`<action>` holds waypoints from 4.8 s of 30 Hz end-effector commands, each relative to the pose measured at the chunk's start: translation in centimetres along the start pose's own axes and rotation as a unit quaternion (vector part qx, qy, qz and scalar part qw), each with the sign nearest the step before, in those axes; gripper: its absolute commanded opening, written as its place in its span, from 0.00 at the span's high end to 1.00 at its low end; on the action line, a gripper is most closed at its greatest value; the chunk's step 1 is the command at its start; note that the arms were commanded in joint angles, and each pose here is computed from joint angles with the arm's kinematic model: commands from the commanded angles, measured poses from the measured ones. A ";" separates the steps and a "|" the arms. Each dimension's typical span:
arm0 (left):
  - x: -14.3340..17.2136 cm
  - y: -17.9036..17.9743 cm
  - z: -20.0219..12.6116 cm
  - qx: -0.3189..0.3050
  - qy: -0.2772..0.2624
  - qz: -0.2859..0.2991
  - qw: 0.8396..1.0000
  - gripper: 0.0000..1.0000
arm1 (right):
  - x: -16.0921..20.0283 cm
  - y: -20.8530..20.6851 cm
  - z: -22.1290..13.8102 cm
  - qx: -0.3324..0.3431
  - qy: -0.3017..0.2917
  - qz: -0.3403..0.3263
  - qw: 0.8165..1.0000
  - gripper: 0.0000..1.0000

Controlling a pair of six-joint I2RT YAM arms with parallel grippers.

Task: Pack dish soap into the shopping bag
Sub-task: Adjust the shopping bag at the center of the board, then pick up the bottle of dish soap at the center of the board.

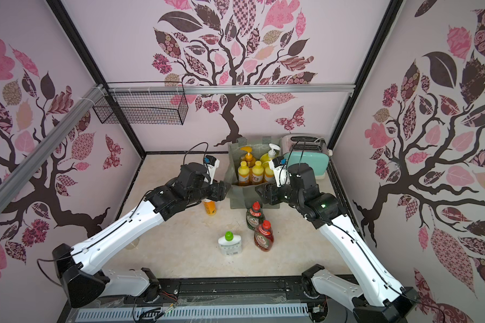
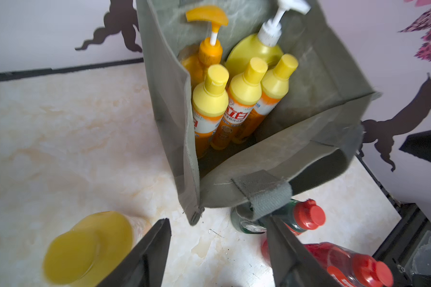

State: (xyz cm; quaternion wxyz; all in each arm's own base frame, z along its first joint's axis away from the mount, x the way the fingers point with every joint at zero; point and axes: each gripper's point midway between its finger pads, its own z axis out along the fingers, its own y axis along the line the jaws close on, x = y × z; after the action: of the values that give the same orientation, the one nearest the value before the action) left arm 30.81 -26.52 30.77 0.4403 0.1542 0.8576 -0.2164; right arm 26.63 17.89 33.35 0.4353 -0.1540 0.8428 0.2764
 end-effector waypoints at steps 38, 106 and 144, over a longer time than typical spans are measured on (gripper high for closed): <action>13.1 -9.7 -8.3 0.191 0.095 0.106 0.971 0.13 | 13.0 -1.7 -2.9 0.019 0.153 0.057 0.986 0.26; 20.0 -7.3 -2.2 0.110 0.184 0.145 0.966 0.72 | 13.8 -1.5 -1.6 -0.001 0.164 0.054 0.985 0.25; -9.1 -11.9 -14.5 0.128 -0.101 0.214 0.963 1.00 | -5.8 -4.2 -4.6 0.169 -0.100 -0.003 0.981 0.00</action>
State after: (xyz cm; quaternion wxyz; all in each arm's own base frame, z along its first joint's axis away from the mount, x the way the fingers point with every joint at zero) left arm 20.09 -29.88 42.02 0.4575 0.3886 0.7747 -0.1989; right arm 26.82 13.13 37.77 0.5057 -0.0769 0.8376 0.1919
